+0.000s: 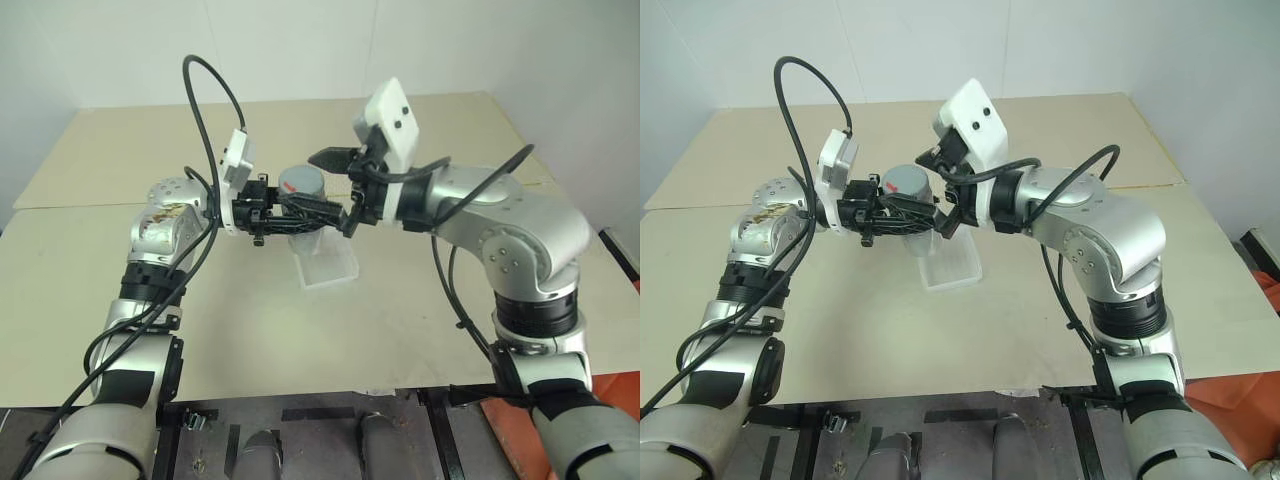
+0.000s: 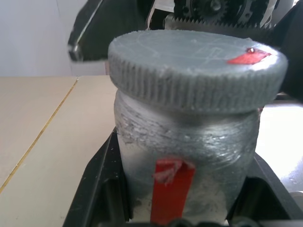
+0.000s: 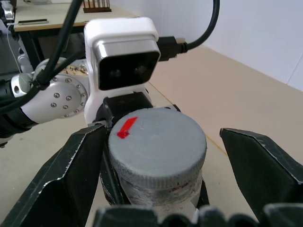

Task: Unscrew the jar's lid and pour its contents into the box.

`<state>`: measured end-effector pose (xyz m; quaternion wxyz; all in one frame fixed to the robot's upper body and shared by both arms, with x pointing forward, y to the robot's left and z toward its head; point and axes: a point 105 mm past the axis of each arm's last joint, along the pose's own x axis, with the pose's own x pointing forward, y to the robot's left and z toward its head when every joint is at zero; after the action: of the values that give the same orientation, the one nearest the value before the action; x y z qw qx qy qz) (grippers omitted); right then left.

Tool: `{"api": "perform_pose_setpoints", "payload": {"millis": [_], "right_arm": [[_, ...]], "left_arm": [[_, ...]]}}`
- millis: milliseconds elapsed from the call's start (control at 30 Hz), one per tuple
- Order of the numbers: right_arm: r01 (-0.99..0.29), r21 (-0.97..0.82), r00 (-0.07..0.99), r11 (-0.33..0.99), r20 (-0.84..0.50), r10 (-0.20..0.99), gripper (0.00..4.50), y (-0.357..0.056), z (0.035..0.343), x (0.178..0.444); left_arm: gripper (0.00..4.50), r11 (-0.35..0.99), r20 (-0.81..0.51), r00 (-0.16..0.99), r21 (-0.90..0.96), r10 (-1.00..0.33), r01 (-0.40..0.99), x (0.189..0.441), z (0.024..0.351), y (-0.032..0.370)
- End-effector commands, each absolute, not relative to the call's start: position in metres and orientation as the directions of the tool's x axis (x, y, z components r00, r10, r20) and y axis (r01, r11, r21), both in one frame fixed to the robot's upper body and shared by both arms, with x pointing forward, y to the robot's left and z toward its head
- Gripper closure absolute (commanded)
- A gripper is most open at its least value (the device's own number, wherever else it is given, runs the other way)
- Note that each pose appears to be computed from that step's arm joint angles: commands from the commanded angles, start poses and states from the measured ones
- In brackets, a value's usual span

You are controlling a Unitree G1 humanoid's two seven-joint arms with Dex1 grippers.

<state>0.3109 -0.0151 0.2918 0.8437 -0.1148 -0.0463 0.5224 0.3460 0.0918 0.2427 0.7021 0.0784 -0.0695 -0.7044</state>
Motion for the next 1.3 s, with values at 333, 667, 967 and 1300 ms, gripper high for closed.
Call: {"api": "perform_pose_setpoints", "payload": {"millis": [333, 667, 967, 1300], "right_arm": [[-0.859, -0.286, 0.434, 0.425, 0.034, 0.9, 1.75, -0.013, 0.314, 0.302], [-0.803, -0.267, 0.52, 0.533, 0.125, 0.845, 1.75, -0.041, 0.337, 0.317], [-0.533, -0.243, 0.839, 0.811, -0.025, 0.544, 1.75, -0.137, 0.261, 0.358], [-0.441, -0.17, 0.874, 0.881, -0.302, 0.379, 1.04, -0.179, 0.142, 0.351]], "left_arm": [[2.57, -0.014, -0.015, -0.011, 0.244, -1.0, 0.97, 0.342, 0.249, 0.093], [2.57, 0.024, -0.009, 0.027, 0.232, -1.0, 0.972, 0.345, 0.247, 0.099], [2.57, 0.189, 0.035, 0.186, 0.24, -0.982, 0.952, 0.355, 0.255, 0.128], [2.57, 0.37, 0.062, 0.369, 0.298, -0.927, 0.88, 0.367, 0.252, 0.134]]}}
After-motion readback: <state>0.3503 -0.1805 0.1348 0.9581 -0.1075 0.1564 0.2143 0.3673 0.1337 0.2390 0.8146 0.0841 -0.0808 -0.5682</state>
